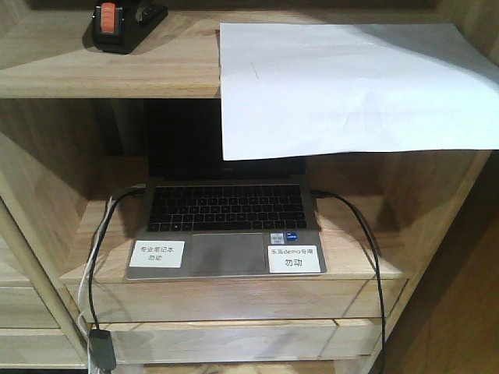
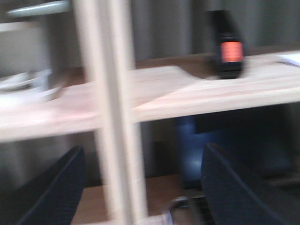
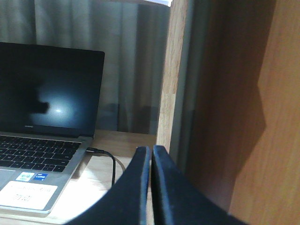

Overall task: Grab stapler and paper to desk for stapling
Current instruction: 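Lower the open left gripper around the black stapler, then close the left gripper on the stapler and lift it off the shelf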

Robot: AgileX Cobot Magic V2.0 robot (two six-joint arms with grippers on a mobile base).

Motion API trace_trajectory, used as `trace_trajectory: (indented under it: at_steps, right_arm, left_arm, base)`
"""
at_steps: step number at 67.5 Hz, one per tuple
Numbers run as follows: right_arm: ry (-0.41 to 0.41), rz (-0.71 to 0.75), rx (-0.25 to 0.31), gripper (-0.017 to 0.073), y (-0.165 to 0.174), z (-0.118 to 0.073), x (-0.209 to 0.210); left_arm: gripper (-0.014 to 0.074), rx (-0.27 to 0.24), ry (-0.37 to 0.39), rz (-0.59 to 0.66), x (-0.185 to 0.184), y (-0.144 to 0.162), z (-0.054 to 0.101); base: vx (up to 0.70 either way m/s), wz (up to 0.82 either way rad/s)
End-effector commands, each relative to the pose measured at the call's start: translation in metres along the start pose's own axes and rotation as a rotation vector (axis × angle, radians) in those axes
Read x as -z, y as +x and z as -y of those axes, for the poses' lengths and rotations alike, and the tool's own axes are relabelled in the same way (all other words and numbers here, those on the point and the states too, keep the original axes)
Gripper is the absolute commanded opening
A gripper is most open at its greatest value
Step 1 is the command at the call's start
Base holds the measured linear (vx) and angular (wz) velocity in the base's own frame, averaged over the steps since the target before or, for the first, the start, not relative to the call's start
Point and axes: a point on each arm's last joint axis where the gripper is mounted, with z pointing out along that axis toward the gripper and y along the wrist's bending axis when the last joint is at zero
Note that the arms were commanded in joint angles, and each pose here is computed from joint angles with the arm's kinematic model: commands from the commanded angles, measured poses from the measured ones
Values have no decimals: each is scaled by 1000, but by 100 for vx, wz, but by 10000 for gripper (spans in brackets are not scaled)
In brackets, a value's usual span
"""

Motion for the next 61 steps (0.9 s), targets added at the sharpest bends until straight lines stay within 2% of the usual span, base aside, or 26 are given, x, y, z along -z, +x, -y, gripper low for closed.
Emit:
trace_trajectory:
  at_steps: [1,11,26,55,61]
  right_arm:
    - [5,83,9,-9,-6,0,1]
    - [5,83,9,-9,-6,0,1]
    - [5,83,9,-9,-6,0,1]
    - [5,84,9,-9,-6,0,1]
    - [5,84,9,-9,-6,0,1]
  left_arm:
    - [503,-9,45,80,-14,-20,4]
    - [503,-11,111,38,-40,-29,13]
    - [508,-13,168,43,-81,-75,26]
    - [578,-19,200,-42,-169,-152,49]
    - [578,-24,196,-118,-196,-160,55]
  base:
    - [0,0]
    - [0,0]
    - [0,0]
    - [0,0]
    - [0,0]
